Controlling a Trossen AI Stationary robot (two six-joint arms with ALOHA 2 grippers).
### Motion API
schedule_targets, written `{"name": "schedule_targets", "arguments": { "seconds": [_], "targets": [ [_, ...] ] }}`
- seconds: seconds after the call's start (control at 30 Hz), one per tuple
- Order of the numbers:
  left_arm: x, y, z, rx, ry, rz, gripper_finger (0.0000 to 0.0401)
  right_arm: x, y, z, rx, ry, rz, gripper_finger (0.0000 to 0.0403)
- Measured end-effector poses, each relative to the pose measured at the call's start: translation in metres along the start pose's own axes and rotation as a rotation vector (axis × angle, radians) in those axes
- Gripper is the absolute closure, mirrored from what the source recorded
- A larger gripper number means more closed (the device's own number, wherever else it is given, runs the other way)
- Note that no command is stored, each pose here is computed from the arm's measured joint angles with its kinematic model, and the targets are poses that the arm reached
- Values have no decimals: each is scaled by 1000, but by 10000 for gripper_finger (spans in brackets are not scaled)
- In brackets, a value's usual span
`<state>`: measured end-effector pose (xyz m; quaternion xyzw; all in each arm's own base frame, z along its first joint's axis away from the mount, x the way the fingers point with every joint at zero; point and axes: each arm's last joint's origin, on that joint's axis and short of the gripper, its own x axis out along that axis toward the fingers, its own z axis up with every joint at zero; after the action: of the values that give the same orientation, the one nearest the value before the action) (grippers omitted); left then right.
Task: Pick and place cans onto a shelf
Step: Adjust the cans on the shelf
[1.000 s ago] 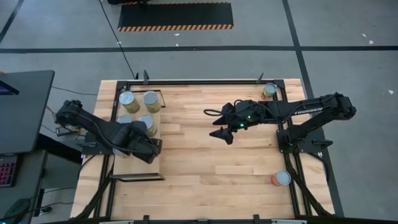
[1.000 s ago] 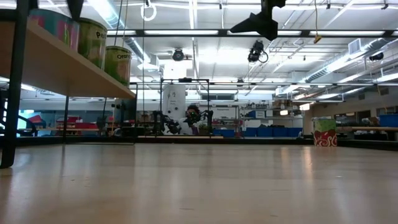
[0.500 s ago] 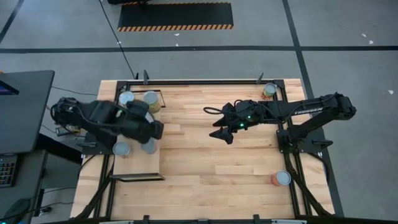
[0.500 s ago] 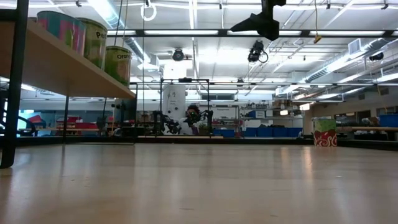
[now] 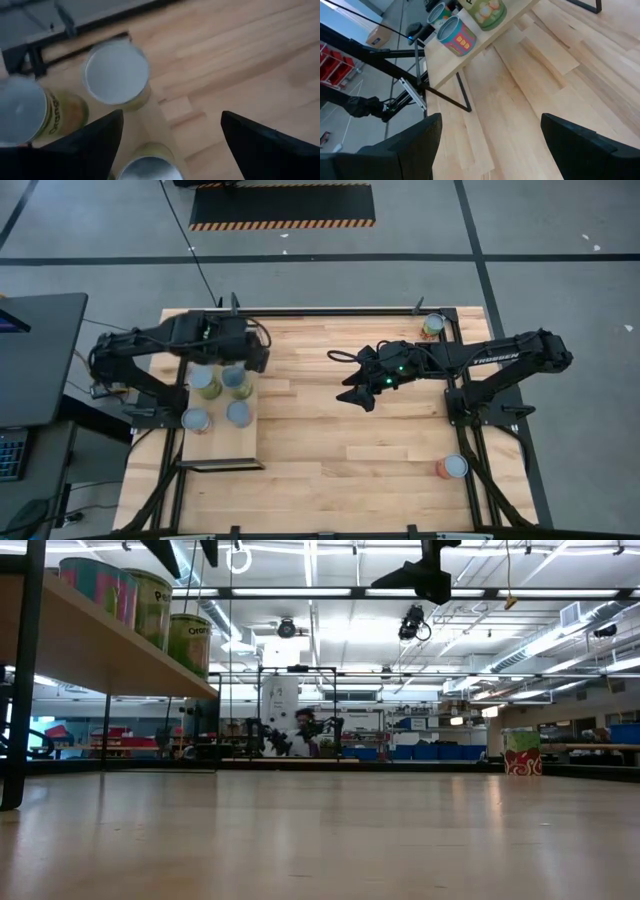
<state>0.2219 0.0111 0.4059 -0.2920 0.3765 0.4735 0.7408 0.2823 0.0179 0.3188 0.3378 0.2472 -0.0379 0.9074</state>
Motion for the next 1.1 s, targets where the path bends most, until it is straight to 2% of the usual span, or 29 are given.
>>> {"name": "schedule_targets", "arguments": {
  "seconds": [0.13, 0.3, 0.53, 0.8, 1.1],
  "targets": [
    [3, 0, -1, -26, 132, -44, 58, 0, 1, -1, 13, 2, 2, 55],
    [-2, -7, -15, 7, 262, -115, 58, 0, 2, -2, 28, 6, 5, 55],
    [19, -8, -30, 26, 331, -37, 58, 0, 2, -2, 46, 1, 0, 55],
    [25, -8, -29, 46, 263, -6, 58, 0, 2, -2, 47, -1, -3, 55],
    [24, -7, -28, 45, 265, -16, 58, 0, 0, 1, 51, -14, -5, 55]
  ]
}}
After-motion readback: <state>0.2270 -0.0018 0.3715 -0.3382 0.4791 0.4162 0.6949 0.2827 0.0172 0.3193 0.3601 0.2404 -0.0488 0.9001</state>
